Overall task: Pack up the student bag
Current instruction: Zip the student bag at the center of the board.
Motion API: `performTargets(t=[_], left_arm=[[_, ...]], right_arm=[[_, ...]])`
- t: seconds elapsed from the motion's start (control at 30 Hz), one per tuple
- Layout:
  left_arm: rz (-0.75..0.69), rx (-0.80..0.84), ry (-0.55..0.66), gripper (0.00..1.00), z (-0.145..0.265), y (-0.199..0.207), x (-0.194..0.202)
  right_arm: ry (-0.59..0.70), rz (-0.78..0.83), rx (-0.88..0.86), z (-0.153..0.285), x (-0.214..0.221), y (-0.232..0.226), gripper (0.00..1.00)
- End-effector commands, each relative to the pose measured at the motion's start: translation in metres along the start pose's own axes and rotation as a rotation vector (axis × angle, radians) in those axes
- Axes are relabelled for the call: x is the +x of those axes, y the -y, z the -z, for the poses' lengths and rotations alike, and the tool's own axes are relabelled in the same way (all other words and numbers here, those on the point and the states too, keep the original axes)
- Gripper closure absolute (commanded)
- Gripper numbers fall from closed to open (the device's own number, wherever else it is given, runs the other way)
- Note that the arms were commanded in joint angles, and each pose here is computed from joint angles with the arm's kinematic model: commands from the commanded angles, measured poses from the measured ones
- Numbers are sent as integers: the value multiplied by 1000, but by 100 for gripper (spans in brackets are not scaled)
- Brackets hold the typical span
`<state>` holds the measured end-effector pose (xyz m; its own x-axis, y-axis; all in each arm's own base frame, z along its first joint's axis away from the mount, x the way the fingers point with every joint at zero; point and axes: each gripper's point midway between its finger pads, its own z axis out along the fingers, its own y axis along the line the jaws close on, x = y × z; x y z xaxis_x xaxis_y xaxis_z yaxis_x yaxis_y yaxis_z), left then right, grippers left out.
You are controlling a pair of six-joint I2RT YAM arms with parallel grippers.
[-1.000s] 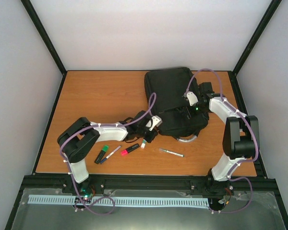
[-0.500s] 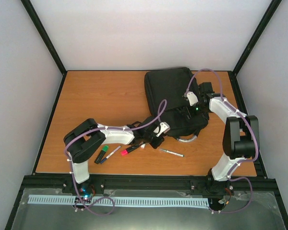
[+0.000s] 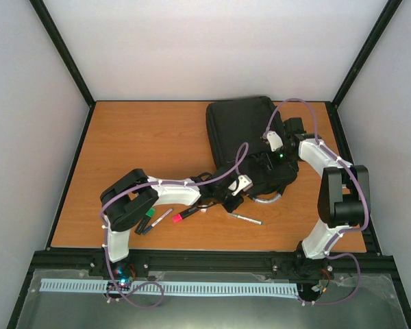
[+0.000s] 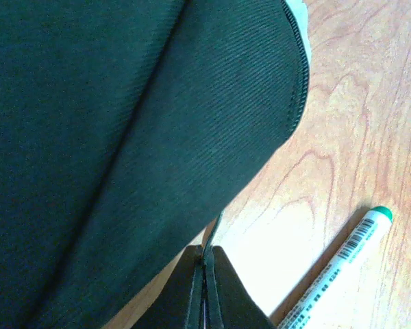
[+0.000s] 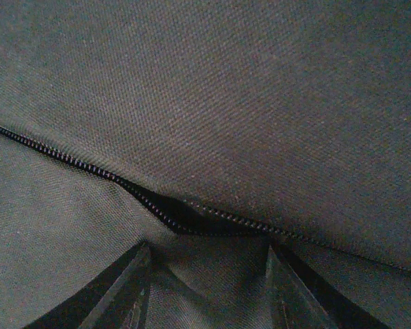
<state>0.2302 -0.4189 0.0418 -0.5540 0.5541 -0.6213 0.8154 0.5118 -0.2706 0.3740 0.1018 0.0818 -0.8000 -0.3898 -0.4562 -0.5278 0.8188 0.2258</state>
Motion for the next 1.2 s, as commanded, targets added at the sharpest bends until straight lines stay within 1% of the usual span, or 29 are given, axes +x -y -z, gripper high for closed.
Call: performTargets(t=[0.0,0.1,0.23,0.27,0.33,0.37,0.47,0.5,0.53,0.57,0.63,0.73,0.83,0.9,0.97,1.03,1.1,1.17], left_arm=[[-62,79,18,99,-5,31,-16],[-62,80,20,99,-2,33,-17],[-66,75,32,99,13,34,-19],[-67,69,27,97,17,35,-19],[-62,52,18,87,25,33,-18],[-59,43,11,79,30,33,-18],[-11,-51,9,38,47,20,-18],[0,-67,17,26,55,18,-18],[16,-91,35,7,65,16,-20],[42,-126,50,1,74,10,-20],[116,-219,87,0,93,-7,-26],[310,-440,116,0,125,-55,-28],[430,-559,136,0,149,-86,-21],[445,-599,148,0,162,-95,-19],[406,-588,127,0,165,-93,-20],[398,-632,69,0,168,-98,-15],[390,-659,82,0,170,-102,-21],[392,-641,143,0,170,-104,-24]], right_arm=[[-28,-13,4,-7,7,5,52],[-22,-17,5,-5,7,5,52],[-4,-14,10,2,3,5,52],[6,-10,14,6,1,5,52],[36,-1,28,18,-5,4,52],[53,3,36,24,-8,4,51],[114,19,64,50,-19,3,49],[133,27,72,58,-22,2,49],[152,38,80,66,-25,0,47],[169,46,90,74,-28,-1,46],[206,76,106,89,-32,-6,43],[247,119,135,106,-36,-11,37],[271,137,169,117,-35,-12,31],[278,145,188,122,-33,-13,27],[278,147,205,130,-32,-15,20],[269,151,193,136,-30,-20,1],[271,154,187,143,-29,-25,0],[284,148,191,148,-28,-28,0]])
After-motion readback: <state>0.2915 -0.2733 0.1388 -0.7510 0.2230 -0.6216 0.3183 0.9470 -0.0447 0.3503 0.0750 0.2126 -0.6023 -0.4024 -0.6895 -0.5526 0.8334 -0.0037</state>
